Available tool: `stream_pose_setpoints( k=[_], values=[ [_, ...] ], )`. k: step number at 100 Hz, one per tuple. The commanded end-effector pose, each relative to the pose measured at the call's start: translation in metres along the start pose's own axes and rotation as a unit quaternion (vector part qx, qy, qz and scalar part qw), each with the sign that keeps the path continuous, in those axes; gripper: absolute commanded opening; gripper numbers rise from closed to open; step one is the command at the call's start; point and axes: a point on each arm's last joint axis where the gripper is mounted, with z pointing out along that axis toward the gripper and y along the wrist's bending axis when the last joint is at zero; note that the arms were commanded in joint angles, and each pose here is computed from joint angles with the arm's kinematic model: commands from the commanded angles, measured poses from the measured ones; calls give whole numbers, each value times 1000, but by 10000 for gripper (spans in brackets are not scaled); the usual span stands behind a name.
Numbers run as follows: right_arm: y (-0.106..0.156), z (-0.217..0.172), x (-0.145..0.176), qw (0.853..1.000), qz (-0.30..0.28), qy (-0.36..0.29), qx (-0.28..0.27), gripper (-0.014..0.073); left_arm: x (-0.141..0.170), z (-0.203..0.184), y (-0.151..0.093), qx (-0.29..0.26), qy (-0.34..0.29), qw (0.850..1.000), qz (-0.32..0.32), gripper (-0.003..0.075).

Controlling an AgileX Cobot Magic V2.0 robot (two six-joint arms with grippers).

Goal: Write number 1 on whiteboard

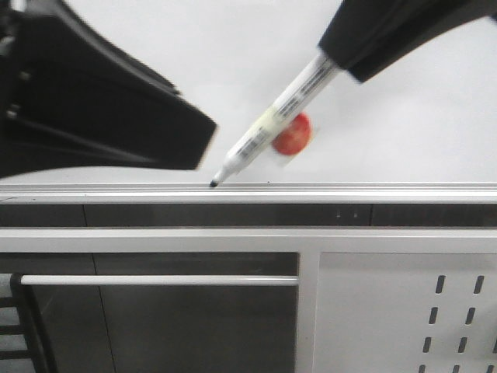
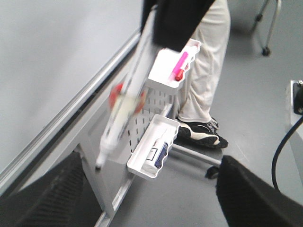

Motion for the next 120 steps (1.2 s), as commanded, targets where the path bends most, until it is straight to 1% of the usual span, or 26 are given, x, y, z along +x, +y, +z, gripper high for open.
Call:
stream_pose_setpoints(
  k=[1, 9, 14, 16, 23, 25, 27, 32, 34, 36, 38, 40, 47, 57, 69, 75, 82, 90, 101, 111, 114, 120],
  values=[
    [15, -26, -6, 997, -38, -62, 19, -68, -12, -16, -4, -20, -40, 998, -34, 531],
    [22, -40, -4, 994, -57, -90, 36, -68, -14, -31, -5, -49, -64, 994, -69, 486],
    [27, -49, -2, 991, -69, -107, 48, -68, -16, -40, -6, -67, -81, 991, -85, 434],
    [29, -53, -1, 989, -73, -115, 52, -68, -17, -44, -6, -73, -89, 990, -84, 419],
    [35, -65, 4, 984, -87, -143, 68, -68, -22, -57, -10, -82, -115, 987, -75, 326],
    [36, -67, 5, 982, -90, -148, 74, -68, -23, -61, -12, -83, -123, 986, -72, 293],
    [38, -71, 8, 979, -95, -159, 81, -68, -25, -65, -13, -84, -131, 985, -68, 242],
    [41, -76, 13, 976, -100, -173, 90, -66, -28, -74, -17, -85, -150, 983, -60, 155],
    [42, -78, 17, 974, -101, -180, 93, -63, -29, -77, -19, -86, -157, 982, -57, 92],
    [44, -80, 19, 972, -104, -189, 96, -60, -29, -80, -20, -85, -162, 982, -55, 60],
    [45, -82, 23, 971, -104, -193, 98, -60, -31, -84, -22, -84, -171, 980, -52, -4],
    [45, -83, 28, 969, -104, -201, 101, -60, -32, -88, -24, -83, -178, 979, -48, -17],
    [47, -84, 41, 964, -105, -220, 110, -60, -34, -98, -29, -83, -201, 975, -53, -18],
    [49, -86, 61, 956, -105, -244, 122, -60, -36, -112, -34, -80, -232, 966, -77, -18],
    [52, -85, 90, 951, -108, -261, 128, -59, -30, -123, -38, -93, -250, 961, -75, -18],
    [53, -84, 103, 947, -110, -271, 131, -59, -22, -125, -36, -117, -254, 956, -87, -18],
    [54, -84, 117, 940, -112, -292, 138, -59, -9, -127, -33, -146, -256, 949, -108, -18],
    [55, -87, 130, 927, -117, -323, 148, -59, 6, -128, -31, -175, -254, 944, -117, -18],
    [54, -86, 145, 913, -120, -356, 160, -59, 21, -133, -27, -224, -260, 931, -127, -18],
    [51, -79, 156, 910, -118, -361, 164, -59, 34, -135, -18, -289, -248, 916, -125, -18],
    [48, -76, 159, 912, -115, -358, 165, -59, 37, -136, -14, -312, -245, 909, -126, -18],
    [45, -70, 163, 915, -110, -352, 163, -59, 41, -138, -10, -340, -239, 900, -129, -18]
  ],
)
